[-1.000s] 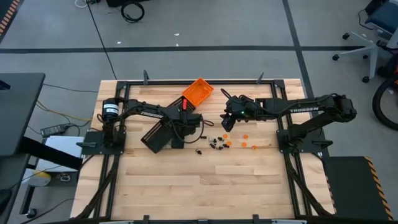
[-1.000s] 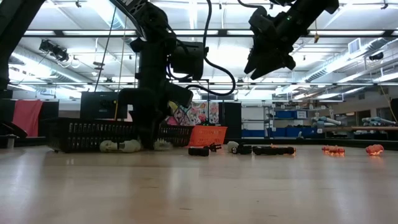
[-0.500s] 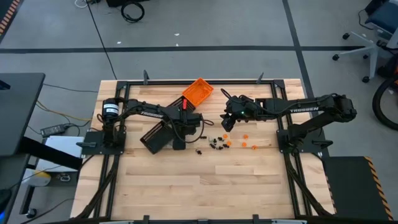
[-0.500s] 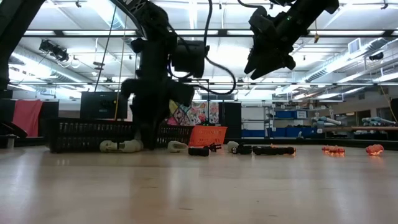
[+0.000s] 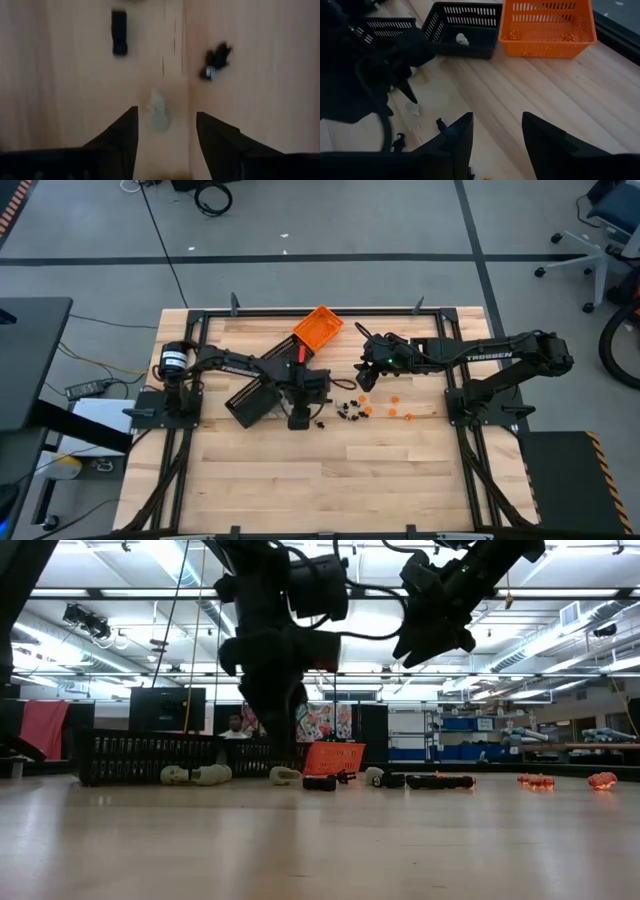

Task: Sort Halloween decoration
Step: Put the white skull toy into the top black bin

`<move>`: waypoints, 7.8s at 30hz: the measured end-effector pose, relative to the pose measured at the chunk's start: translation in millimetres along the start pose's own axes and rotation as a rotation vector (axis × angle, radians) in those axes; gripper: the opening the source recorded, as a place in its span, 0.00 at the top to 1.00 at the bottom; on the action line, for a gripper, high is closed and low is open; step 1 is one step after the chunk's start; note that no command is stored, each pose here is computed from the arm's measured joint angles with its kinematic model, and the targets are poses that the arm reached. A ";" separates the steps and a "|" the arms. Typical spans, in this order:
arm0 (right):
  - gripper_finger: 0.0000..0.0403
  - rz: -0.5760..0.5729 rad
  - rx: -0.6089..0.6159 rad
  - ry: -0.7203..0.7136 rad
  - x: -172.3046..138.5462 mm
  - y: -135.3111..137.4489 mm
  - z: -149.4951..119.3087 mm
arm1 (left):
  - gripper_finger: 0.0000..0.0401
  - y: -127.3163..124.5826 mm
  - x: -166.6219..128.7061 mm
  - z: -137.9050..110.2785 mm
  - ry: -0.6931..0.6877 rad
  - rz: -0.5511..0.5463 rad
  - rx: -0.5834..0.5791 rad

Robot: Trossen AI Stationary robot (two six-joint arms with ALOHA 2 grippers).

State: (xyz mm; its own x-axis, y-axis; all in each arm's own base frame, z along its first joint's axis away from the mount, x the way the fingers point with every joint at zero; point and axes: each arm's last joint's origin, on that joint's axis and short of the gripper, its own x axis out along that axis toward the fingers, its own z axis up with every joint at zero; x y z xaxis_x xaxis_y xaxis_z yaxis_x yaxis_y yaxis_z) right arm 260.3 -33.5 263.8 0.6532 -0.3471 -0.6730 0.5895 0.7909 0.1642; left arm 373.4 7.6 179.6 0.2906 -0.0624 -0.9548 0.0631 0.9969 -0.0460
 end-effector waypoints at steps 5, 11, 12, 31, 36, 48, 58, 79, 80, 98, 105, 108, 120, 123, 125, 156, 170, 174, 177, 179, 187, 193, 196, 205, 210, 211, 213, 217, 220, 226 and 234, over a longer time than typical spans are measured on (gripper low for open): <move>0.57 0.000 0.000 -0.001 0.0 0.0 0.1 | 0.56 -5.1 3.7 5.1 -0.038 0.051 0.037; 0.57 -0.002 -0.001 0.004 0.0 -0.2 -0.4 | 0.56 -3.7 15.3 -3.9 -0.021 0.054 0.043; 0.57 -0.001 -0.001 0.004 0.0 -0.2 -0.3 | 0.56 -3.6 17.3 -7.5 -0.001 0.053 0.041; 0.57 -0.002 -0.002 0.005 0.0 -0.3 -0.5 | 0.83 -3.4 25.5 -13.5 -0.018 0.054 0.018; 0.57 -0.002 -0.002 0.005 0.0 -0.3 -0.5 | 0.91 -0.8 23.7 -12.5 -0.028 0.056 -0.009; 0.57 -0.002 0.002 0.005 0.0 -0.3 -0.5 | 0.97 0.0 23.7 -16.0 0.006 0.047 -0.046; 0.57 -0.002 0.006 0.005 0.0 -0.2 -0.5 | 0.97 0.0 24.3 -16.1 0.007 0.044 -0.003; 0.57 -0.002 0.006 0.005 0.0 -0.2 -0.5 | 1.00 5.4 2.6 -13.2 0.007 0.049 -0.012; 0.57 -0.002 0.006 0.005 -0.1 -0.2 -0.5 | 1.00 7.3 -2.9 -12.6 -0.010 0.052 -0.017; 0.57 -0.007 0.002 0.001 -0.1 -0.3 -0.4 | 1.00 107.0 -74.3 -47.0 -0.078 0.242 -0.263; 0.57 -0.008 0.006 0.002 -0.1 -0.4 -0.5 | 1.00 142.8 -74.3 -63.5 -0.083 0.206 -0.375; 0.57 -0.008 0.009 0.002 -0.1 -0.4 -0.5 | 1.00 141.6 -74.4 -62.1 -0.147 0.033 -0.337; 0.57 -0.028 0.013 -0.011 0.3 -1.9 0.6 | 0.87 88.7 -63.7 -25.1 -0.253 -0.029 -0.095; 0.57 -0.028 0.013 -0.012 0.3 -1.9 0.7 | 0.78 77.4 -55.4 -20.8 -0.232 -0.047 -0.072; 0.57 -0.027 0.013 -0.012 0.3 -1.8 0.7 | 0.74 69.7 -46.8 -20.4 -0.188 -0.062 -0.059; 0.57 -0.005 0.008 0.003 0.2 -1.1 0.0 | 0.51 34.4 20.9 -28.9 0.156 -0.013 -0.048; 0.57 -0.006 0.008 0.004 0.2 -1.2 -0.1 | 0.85 33.3 20.6 -28.1 0.154 0.004 -0.066; 0.57 -0.006 0.008 0.004 0.2 -1.2 -0.1 | 0.89 33.0 20.2 -27.9 0.152 0.001 -0.079; 0.57 -0.006 0.008 0.004 0.2 -1.2 -0.1 | 0.90 33.1 19.8 -28.0 0.152 0.000 -0.084; 0.57 -0.006 0.008 0.004 0.2 -1.2 -0.1 | 0.90 33.1 19.7 -27.9 0.153 0.001 -0.087; 0.57 -0.006 0.008 0.004 0.2 -1.2 -0.1 | 0.91 33.6 12.1 -18.4 0.139 0.002 -0.087; 0.57 -0.006 0.009 0.004 0.2 -1.2 -0.1 | 0.91 34.8 3.3 -8.6 0.105 0.007 -0.077; 0.57 -0.006 0.008 0.004 0.2 -1.2 -0.1 | 0.91 35.4 -2.6 -5.4 0.116 0.025 -0.058; 0.57 -0.007 0.004 0.005 0.2 -1.3 -0.2 | 0.91 69.7 -45.9 -8.3 0.054 0.180 -0.132; 0.57 -0.007 0.003 0.006 0.2 -1.3 -0.3 | 0.91 104.2 -73.0 -19.3 -0.012 0.252 -0.233; 0.57 -0.007 0.003 0.006 0.2 -1.3 -0.3 | 0.91 112.6 -74.5 -22.7 -0.011 0.259 -0.260; 0.57 -0.007 0.003 0.006 0.2 -1.3 -0.3 | 0.91 124.7 -73.4 -30.9 0.006 0.264 -0.312; 0.57 -0.007 0.005 0.006 0.2 -1.3 -0.3 | 0.89 138.5 -61.4 -45.2 0.002 0.204 -0.396; 0.57 -0.008 0.007 0.007 0.3 -1.3 -0.4 | 0.85 139.4 -50.6 -53.1 0.006 0.191 -0.435; 0.57 -0.014 0.007 0.004 0.3 -1.5 -0.3 | 0.70 137.3 -45.5 -57.9 0.031 0.178 -0.456; 0.57 -0.017 0.000 0.002 0.4 -1.8 -0.2 | 0.63 110.5 -52.9 -33.2 -0.065 -0.058 -0.369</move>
State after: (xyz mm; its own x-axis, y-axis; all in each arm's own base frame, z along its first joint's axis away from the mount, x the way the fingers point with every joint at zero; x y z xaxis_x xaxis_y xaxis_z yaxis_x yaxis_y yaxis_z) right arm 259.4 -35.0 263.1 0.6418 -0.3595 -0.6774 0.6007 0.7848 0.1527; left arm 333.4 122.6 215.3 0.3570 -0.1106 -0.9276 -0.2630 0.9409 -0.2134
